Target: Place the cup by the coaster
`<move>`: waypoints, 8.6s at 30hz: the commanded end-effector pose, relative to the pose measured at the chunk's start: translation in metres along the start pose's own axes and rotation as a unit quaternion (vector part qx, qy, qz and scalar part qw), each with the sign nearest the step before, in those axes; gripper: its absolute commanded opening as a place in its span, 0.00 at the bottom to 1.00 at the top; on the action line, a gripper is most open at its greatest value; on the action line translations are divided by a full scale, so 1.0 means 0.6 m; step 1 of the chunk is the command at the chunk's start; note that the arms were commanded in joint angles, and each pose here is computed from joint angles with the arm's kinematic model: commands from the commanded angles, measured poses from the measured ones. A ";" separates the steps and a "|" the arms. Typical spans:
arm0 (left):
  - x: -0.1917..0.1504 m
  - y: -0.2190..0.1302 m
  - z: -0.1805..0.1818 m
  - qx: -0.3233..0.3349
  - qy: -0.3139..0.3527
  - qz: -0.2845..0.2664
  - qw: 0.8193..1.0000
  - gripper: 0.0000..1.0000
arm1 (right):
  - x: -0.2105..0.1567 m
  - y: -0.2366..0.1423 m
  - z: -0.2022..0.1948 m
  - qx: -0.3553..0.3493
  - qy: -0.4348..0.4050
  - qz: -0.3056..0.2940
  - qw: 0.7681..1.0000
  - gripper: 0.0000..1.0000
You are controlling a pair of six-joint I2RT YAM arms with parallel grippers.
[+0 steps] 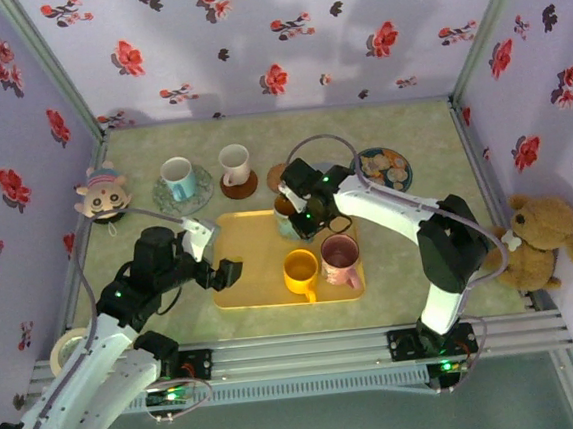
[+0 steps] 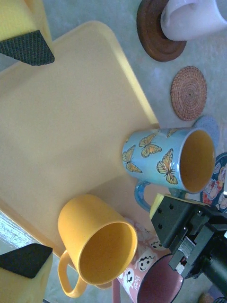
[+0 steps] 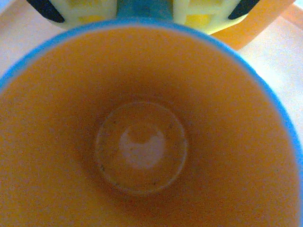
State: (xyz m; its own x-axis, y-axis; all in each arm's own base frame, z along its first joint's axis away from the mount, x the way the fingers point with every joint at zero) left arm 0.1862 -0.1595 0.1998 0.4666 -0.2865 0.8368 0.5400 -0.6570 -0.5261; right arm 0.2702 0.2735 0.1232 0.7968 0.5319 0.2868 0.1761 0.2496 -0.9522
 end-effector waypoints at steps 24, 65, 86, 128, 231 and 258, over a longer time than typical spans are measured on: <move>0.054 -0.007 0.002 0.009 -0.005 -0.059 0.998 1.00 | 0.105 -0.118 0.020 0.005 0.014 -0.127 0.992 0.00; 0.053 0.059 0.049 0.062 0.002 -0.055 0.997 1.00 | 0.257 -0.086 -0.093 -0.094 0.061 -0.261 0.959 0.00; 0.046 0.096 0.056 0.055 0.017 -0.050 0.997 1.00 | 0.293 -0.028 -0.129 -0.097 0.072 -0.275 0.954 0.00; 0.036 0.085 0.052 0.052 0.008 -0.050 0.997 1.00 | 0.234 0.021 -0.122 -0.065 0.097 -0.227 0.967 0.02; 0.028 0.006 -0.089 -0.111 0.138 0.006 0.984 1.00 | -0.243 -0.184 -0.033 -0.008 0.123 -0.063 0.990 0.99; -0.001 0.051 -0.119 -0.122 0.099 -0.021 0.987 1.00 | -0.264 -0.068 -0.011 -0.008 0.140 0.006 0.990 0.66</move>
State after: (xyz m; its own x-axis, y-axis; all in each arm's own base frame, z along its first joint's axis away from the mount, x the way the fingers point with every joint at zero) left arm 0.1506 -0.2255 0.1911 0.2837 -0.4026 0.8703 0.3401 -0.8063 -0.4839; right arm 0.1371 0.1680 0.1194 0.9308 0.2885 0.2245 0.1625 0.2236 -0.9610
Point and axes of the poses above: each hand's point on the last joint's axis, 136 mm out from that joint toward the fingers, its own y axis out along the fingers, its own z axis along the line the jaws close on, x = y × z, the point moved 2 cm from there along -y, back along the fingers
